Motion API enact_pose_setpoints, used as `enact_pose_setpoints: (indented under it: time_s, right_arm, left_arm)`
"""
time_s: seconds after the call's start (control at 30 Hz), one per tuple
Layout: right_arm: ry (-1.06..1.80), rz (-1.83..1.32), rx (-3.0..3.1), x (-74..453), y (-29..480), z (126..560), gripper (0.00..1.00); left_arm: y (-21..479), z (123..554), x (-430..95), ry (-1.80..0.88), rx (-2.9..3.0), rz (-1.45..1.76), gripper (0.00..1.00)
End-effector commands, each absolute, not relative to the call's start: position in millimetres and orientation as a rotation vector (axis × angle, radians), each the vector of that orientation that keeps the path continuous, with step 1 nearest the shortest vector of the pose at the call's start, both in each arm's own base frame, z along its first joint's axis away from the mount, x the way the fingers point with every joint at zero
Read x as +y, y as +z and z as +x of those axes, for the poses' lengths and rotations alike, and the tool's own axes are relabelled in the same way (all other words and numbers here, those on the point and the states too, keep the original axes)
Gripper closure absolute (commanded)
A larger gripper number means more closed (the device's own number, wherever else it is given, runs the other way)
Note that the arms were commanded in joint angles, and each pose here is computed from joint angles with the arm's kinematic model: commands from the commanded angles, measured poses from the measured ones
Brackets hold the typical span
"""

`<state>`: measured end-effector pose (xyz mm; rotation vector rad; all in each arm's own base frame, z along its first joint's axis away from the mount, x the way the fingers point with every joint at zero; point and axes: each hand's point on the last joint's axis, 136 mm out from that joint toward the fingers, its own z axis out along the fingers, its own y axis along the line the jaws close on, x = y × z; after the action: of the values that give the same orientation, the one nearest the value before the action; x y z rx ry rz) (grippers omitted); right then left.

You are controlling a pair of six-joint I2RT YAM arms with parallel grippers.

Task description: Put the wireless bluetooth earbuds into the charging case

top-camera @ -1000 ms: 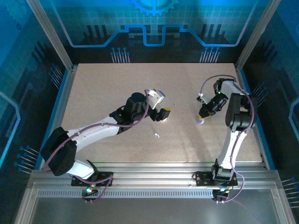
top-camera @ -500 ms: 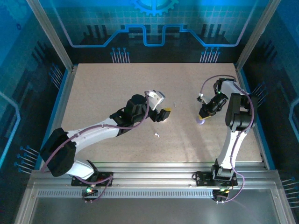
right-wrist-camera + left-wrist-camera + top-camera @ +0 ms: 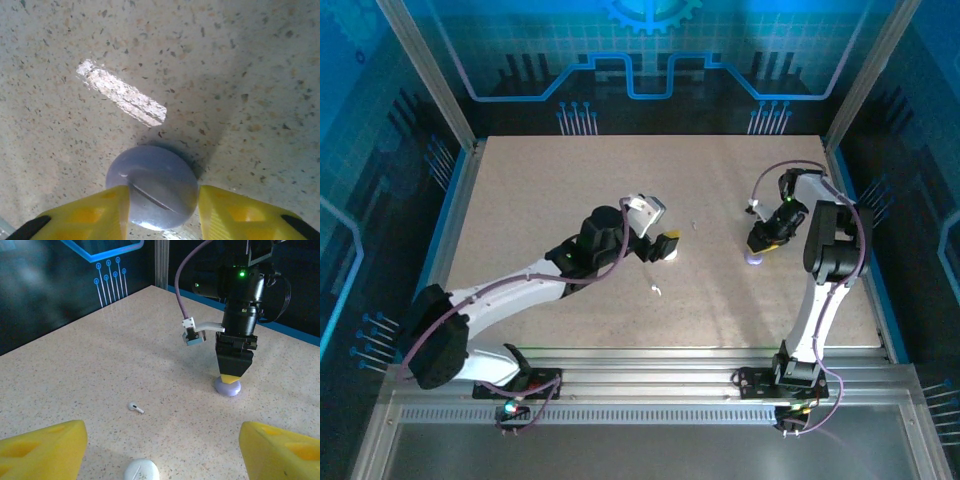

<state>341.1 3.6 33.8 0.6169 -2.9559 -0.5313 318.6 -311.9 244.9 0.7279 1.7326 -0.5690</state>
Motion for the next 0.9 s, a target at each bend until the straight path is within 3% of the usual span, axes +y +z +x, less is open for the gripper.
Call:
enact_pose_setpoints:
  time_s: [0.0, 0.43, 0.87]
  right_arm:
    - [-0.483, 0.589, -3.030, -4, 48, 346, 0.57]
    - [-0.381, 0.621, -3.173, 8, 93, 369, 0.50]
    - [-0.268, 0.765, -3.314, 120, 139, 339, 0.38]
  left_arm:
    - [247, 312, -305, -0.528, 1.721, 0.754, 0.19]
    - [236, 302, -280, -0.500, 1.829, 0.700, 0.18]
    - [228, 313, -208, -0.503, 1.981, 0.383, 0.15]
